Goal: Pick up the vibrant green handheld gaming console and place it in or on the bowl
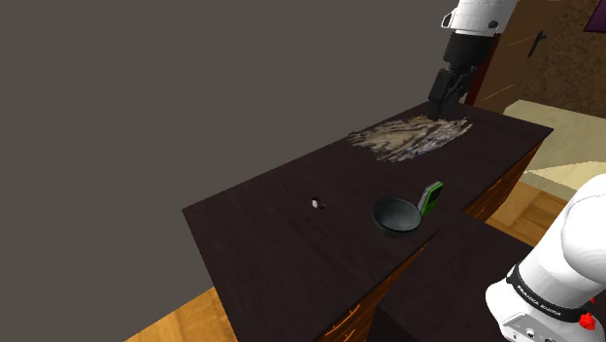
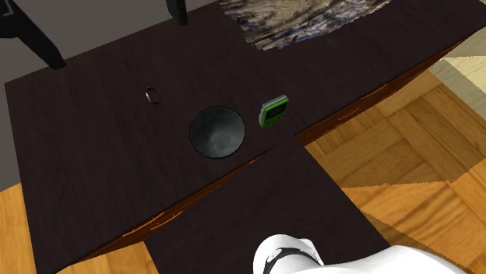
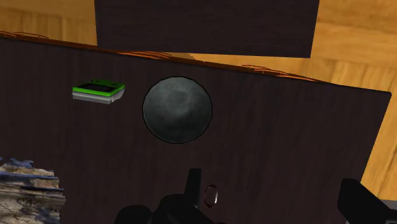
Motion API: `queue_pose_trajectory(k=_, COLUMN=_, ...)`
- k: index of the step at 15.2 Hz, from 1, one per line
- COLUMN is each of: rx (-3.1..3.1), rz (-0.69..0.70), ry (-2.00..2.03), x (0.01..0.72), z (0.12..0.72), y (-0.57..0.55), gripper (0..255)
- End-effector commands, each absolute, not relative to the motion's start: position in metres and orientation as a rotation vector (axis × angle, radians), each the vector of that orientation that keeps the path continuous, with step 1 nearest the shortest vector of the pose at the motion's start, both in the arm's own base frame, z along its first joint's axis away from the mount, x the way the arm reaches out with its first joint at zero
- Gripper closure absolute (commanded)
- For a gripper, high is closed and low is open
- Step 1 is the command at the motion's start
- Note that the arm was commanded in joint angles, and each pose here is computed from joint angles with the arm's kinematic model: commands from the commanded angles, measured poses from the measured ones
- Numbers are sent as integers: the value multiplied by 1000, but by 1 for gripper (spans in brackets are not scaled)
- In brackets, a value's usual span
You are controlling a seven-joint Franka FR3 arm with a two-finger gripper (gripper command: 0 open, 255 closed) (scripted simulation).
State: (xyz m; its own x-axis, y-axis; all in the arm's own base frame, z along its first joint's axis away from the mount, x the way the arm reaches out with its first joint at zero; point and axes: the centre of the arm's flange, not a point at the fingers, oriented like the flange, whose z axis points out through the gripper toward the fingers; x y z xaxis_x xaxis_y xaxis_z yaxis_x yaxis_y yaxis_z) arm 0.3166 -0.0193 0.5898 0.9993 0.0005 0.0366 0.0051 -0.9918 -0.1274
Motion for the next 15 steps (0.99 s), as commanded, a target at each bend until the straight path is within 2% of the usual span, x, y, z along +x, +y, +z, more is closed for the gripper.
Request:
queue_pose_trajectory(k=1, rx=-3013, rz=-55, ry=-4, x=317, z=590, y=-19, gripper=0)
queue_pose_trajectory(k=15, rx=-3015, rz=-30, ry=-533, x=295, z=443, y=-119, gripper=0)
